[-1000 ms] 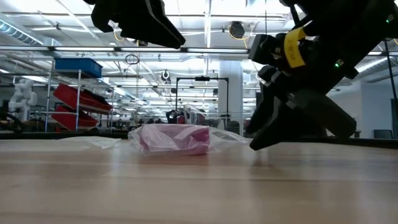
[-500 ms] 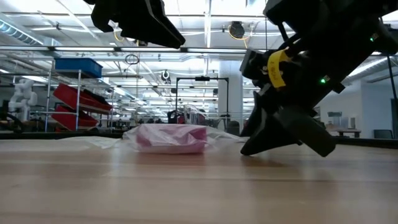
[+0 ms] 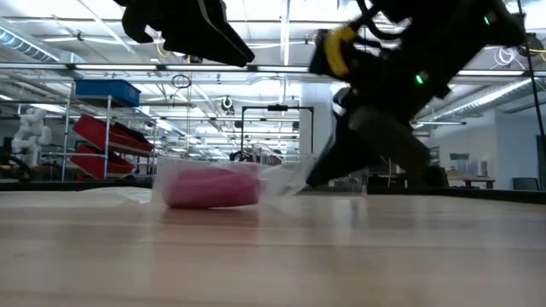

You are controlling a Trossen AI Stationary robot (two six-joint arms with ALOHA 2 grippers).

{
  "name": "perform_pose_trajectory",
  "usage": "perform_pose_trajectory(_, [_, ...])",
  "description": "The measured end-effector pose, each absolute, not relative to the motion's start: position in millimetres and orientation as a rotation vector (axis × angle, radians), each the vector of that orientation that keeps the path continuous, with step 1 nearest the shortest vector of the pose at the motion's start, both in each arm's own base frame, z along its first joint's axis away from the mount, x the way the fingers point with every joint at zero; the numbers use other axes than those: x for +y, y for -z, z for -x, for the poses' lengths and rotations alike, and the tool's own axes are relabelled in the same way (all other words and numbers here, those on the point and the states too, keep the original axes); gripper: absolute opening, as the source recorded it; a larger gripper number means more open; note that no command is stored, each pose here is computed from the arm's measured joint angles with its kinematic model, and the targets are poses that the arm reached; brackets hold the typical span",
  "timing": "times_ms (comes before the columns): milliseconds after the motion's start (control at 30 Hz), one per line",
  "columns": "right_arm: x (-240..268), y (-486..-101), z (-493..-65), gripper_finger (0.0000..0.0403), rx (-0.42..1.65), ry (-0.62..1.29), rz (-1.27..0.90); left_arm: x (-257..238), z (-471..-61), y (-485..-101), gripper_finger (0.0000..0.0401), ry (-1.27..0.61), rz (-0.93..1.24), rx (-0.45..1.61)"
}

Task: Roll bandage
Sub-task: Close the zip bag

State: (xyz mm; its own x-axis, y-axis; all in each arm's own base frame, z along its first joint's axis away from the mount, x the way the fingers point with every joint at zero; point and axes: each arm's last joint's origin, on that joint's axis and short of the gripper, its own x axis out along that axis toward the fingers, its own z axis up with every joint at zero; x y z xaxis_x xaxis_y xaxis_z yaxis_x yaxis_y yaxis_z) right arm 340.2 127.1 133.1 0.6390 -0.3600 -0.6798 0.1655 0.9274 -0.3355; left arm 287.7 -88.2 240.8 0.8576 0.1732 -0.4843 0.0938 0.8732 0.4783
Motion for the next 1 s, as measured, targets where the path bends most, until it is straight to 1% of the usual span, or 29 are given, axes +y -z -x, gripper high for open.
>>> perform_pose_trajectory(200, [129, -171, -361, 0.0001, 0.854, 0.333, 0.124, -93, -288, -240, 0.0253, 0.102, -0.474, 0.536])
perform_pose_trajectory(333, [128, -191, -372, 0.0, 0.849, 0.324, 0.088, -93, -287, -240, 0.0253, 0.111, -0.473, 0.537])
perform_pose_trajectory(500, [121, -203, -381, 0.0, 0.843, 0.302, 0.042, -93, -287, -240, 0.0253, 0.111, -0.472, 0.537])
perform_pose_trajectory(600, [115, -203, -383, 0.0, 0.862, 0.276, 0.058, -93, -287, -239, 0.0253, 0.112, -0.474, 0.542])
perform_pose_trajectory(700, [115, -200, -378, 0.0, 0.928, 0.236, 0.181, -93, -287, -239, 0.0253, 0.113, -0.475, 0.546])
perform_pose_trajectory(800, [126, -192, -370, 0.0008, 0.966, 0.18, 0.269, -93, -286, -238, 0.0253, 0.113, -0.48, 0.559])
perform_pose_trajectory(900, [144, -174, -365, 0.0033, 0.952, 0.134, 0.292, -93, -286, -237, 0.0253, 0.112, -0.483, 0.567])
perform_pose_trajectory(1000, [162, -154, -361, 0.007, 0.948, 0.115, 0.296, -93, -286, -238, 0.0253, 0.111, -0.483, 0.566])
